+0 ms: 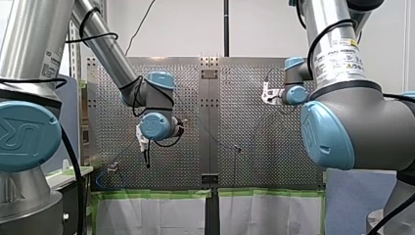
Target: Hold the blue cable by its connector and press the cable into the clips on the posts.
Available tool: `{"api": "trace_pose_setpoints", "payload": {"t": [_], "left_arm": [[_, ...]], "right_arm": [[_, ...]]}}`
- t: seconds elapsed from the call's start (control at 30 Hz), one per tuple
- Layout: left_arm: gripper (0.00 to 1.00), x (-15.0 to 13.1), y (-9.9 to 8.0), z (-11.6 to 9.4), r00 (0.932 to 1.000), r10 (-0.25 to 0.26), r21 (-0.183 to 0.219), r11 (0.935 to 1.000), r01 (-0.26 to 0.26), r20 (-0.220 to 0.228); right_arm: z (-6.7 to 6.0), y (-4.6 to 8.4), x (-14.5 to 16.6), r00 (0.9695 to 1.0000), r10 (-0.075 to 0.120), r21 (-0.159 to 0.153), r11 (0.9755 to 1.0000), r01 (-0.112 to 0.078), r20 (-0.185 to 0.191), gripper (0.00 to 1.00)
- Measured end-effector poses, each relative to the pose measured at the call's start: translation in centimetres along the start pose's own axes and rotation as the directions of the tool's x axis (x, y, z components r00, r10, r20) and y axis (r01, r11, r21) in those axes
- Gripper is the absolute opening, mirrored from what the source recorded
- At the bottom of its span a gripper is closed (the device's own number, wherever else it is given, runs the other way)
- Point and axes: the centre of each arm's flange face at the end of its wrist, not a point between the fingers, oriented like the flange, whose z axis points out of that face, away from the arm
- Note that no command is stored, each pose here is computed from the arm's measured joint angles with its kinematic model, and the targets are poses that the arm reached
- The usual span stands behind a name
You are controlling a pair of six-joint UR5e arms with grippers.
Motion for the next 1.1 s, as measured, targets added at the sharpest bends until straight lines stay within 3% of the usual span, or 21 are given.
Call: {"api": "trace_pose_setpoints", "payload": {"t": [1.1], "left_arm": [[1.0,0.19,0.03,0.07,1.0,0.0,-0.001,1.0,0.0,0.0]], "right_arm": [[-0.04,-0.07,0.27,1.0,-0.001,0.001,1.0,0.001,-0.004,0.0]]}}
